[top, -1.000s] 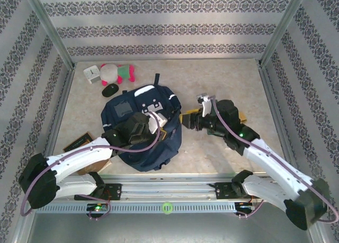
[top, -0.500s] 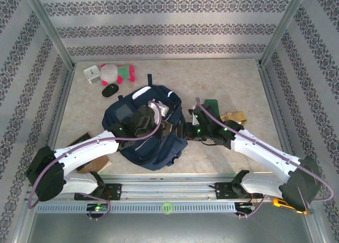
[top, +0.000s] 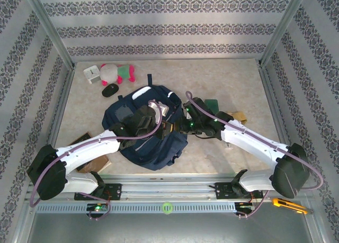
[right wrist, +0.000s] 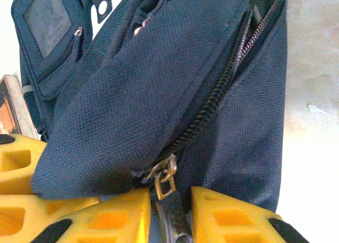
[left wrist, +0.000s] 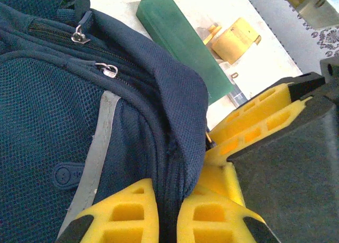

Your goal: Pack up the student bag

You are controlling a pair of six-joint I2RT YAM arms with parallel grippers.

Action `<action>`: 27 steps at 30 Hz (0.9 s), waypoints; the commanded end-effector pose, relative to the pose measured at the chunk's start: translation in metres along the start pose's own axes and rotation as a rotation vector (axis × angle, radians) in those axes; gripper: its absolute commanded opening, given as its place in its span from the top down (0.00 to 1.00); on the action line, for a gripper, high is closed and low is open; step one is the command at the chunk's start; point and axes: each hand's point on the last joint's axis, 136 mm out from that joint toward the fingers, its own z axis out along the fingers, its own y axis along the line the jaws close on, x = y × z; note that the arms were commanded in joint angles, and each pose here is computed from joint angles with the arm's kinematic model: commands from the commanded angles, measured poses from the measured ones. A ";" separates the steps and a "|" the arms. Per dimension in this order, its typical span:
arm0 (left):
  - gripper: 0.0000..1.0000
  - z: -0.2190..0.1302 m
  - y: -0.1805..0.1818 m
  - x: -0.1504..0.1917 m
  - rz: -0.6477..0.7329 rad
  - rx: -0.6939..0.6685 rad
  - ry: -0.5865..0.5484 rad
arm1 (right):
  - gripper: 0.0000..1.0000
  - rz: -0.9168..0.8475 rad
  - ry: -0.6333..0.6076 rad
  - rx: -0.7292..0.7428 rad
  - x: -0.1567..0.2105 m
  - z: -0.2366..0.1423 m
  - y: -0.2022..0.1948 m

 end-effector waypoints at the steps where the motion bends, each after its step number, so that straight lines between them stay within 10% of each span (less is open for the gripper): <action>1: 1.00 -0.008 -0.021 -0.032 -0.031 0.067 -0.089 | 0.84 -0.025 -0.051 0.046 -0.016 -0.006 -0.003; 14: 1.00 -0.003 -0.017 -0.033 -0.014 0.041 -0.095 | 0.80 -0.036 -0.022 0.062 -0.015 -0.017 -0.012; 19: 1.00 -0.004 -0.019 -0.034 -0.008 0.050 -0.096 | 0.99 -0.028 -0.017 0.039 -0.017 -0.015 -0.013; 27: 1.00 -0.005 -0.004 -0.048 -0.044 -0.042 -0.152 | 1.00 -0.050 -0.027 -0.020 -0.017 -0.029 0.001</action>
